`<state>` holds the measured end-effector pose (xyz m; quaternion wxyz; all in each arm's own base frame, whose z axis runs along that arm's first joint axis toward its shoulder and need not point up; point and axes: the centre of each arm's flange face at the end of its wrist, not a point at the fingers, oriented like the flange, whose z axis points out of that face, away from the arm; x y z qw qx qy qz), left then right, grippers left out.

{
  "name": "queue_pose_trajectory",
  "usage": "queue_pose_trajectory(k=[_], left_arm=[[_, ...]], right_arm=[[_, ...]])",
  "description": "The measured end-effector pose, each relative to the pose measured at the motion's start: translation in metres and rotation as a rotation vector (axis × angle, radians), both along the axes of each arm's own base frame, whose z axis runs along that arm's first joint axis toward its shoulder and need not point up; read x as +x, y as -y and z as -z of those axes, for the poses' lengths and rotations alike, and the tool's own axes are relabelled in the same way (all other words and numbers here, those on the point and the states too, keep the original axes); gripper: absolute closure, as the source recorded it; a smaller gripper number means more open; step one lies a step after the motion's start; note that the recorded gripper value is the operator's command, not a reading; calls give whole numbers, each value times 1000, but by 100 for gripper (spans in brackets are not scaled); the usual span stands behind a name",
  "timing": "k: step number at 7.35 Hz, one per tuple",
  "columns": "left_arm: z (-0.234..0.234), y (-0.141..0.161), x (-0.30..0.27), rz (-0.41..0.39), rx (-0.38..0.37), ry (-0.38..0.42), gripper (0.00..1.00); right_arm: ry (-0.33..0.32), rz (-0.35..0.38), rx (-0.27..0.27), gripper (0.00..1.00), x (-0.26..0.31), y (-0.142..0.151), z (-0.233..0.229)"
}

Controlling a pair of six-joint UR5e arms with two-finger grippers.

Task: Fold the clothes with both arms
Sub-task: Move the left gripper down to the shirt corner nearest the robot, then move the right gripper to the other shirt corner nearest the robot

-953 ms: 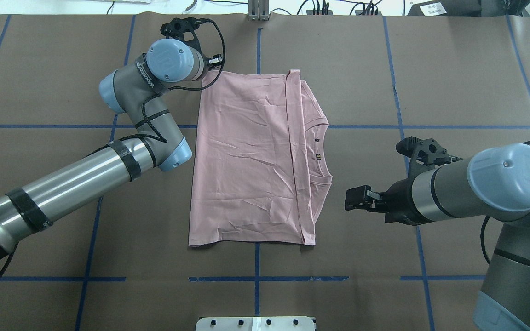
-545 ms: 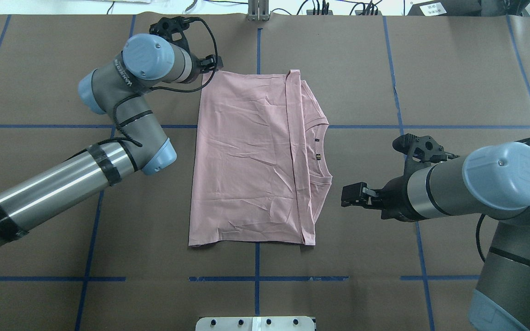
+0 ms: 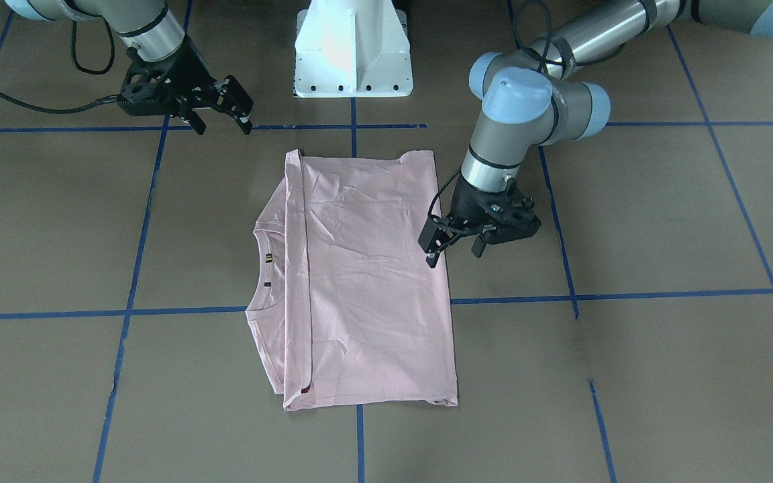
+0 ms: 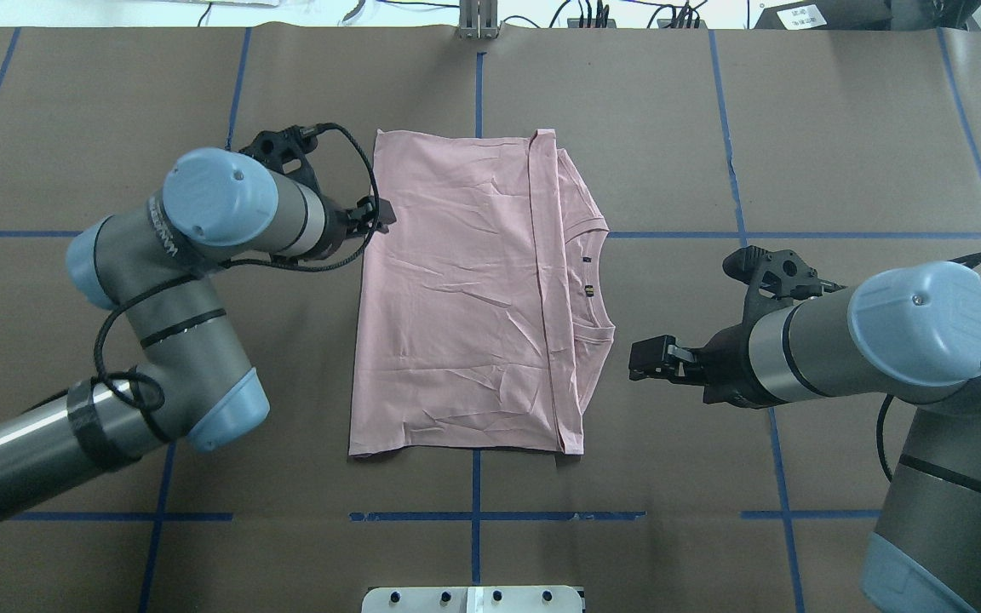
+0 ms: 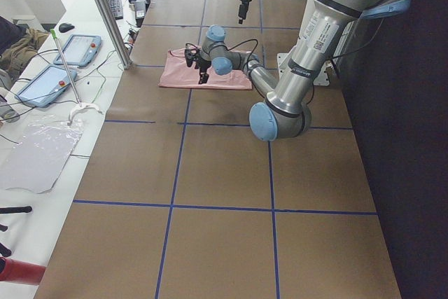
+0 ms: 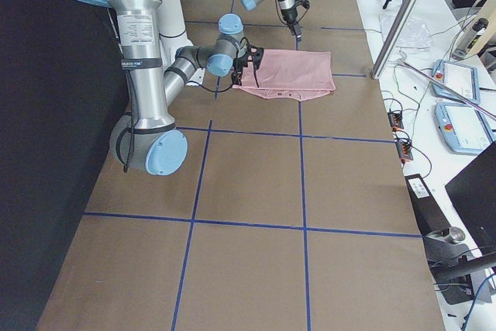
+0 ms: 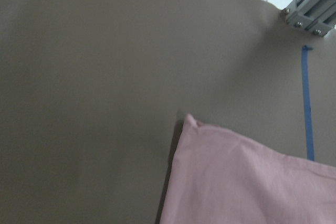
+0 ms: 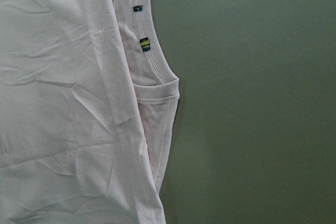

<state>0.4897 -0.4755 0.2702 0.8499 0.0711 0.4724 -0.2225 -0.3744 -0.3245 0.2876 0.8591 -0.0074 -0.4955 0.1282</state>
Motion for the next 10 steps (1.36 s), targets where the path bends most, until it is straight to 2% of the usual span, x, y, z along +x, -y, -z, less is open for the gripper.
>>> queue_pose_trajectory(k=[2,4,6,10], left_arm=[[13,-87,19,-21,-141,28,0],[11,-145,48,-18,-229,67,0],[2,-174,66,-22,-277,104,0],[-11,-187,73,-19,-310,146,0]], right_arm=[[-3,-2,-1,0,0,1,-1],[-4,-4,0,0,-1,1,-1],[-5,-11,6,0,-1,1,-1],[-7,-18,10,0,-1,2,-1]])
